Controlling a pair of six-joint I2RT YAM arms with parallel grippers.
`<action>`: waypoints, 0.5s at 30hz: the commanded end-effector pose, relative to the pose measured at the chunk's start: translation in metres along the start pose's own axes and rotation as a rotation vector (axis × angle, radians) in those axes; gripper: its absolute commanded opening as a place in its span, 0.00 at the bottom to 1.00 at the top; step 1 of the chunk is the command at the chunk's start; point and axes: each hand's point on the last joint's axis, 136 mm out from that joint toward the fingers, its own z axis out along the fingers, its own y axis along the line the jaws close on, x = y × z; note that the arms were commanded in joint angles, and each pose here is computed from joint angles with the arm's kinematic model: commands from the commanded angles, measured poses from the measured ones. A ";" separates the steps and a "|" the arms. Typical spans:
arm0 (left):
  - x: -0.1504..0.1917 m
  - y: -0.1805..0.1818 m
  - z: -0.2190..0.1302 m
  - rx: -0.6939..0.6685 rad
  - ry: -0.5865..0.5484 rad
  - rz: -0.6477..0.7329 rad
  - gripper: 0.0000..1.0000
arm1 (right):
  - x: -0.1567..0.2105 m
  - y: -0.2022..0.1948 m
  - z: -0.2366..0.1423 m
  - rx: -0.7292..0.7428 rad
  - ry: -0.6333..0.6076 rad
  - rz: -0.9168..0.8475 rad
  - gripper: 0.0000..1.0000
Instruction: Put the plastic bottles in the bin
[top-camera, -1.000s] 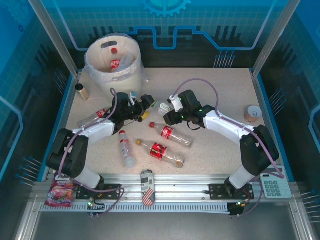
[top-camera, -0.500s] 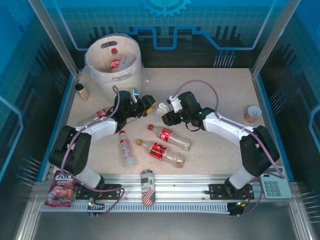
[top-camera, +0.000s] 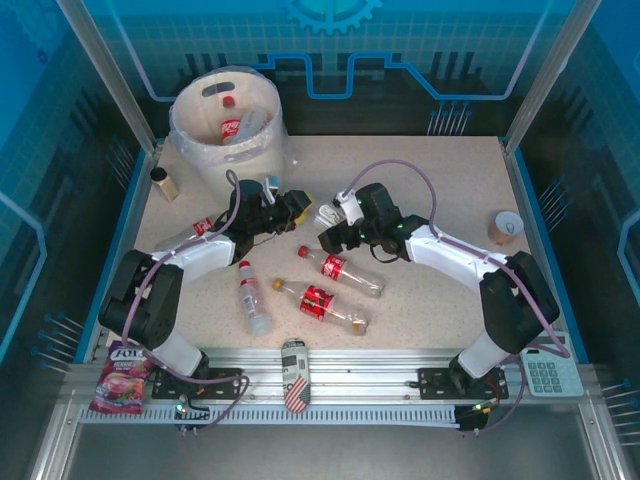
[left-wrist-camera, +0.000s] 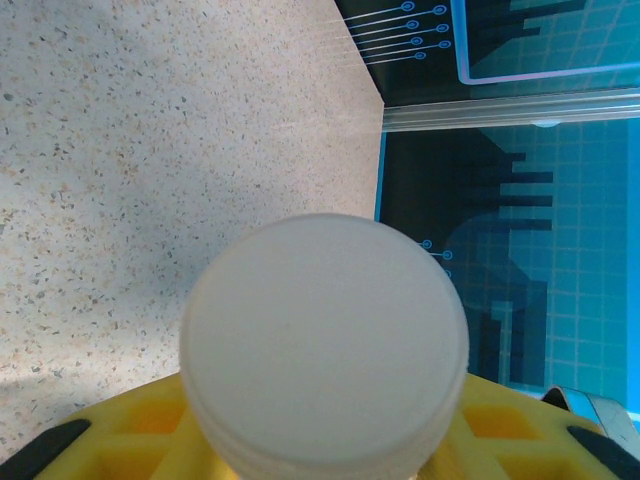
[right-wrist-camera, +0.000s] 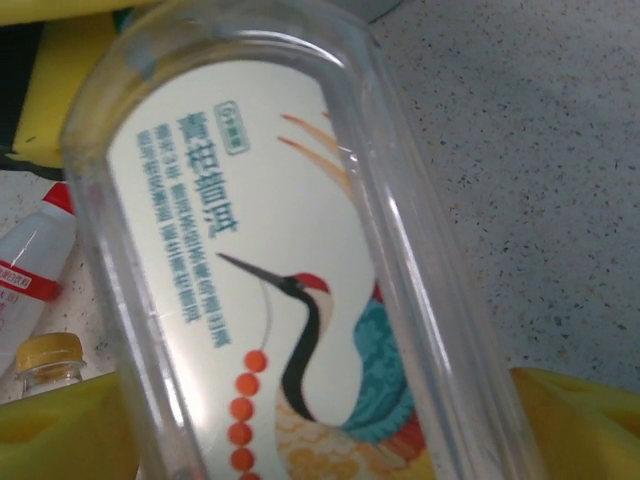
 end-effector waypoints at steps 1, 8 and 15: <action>-0.003 -0.011 0.001 0.017 -0.004 0.046 0.41 | -0.030 0.009 -0.024 -0.033 -0.099 -0.023 0.94; -0.001 -0.021 -0.003 0.018 -0.002 0.083 0.41 | -0.052 -0.015 -0.068 0.012 -0.196 0.036 0.98; 0.007 -0.099 -0.032 0.080 -0.001 0.292 0.42 | -0.053 -0.074 -0.107 0.176 -0.285 0.200 0.98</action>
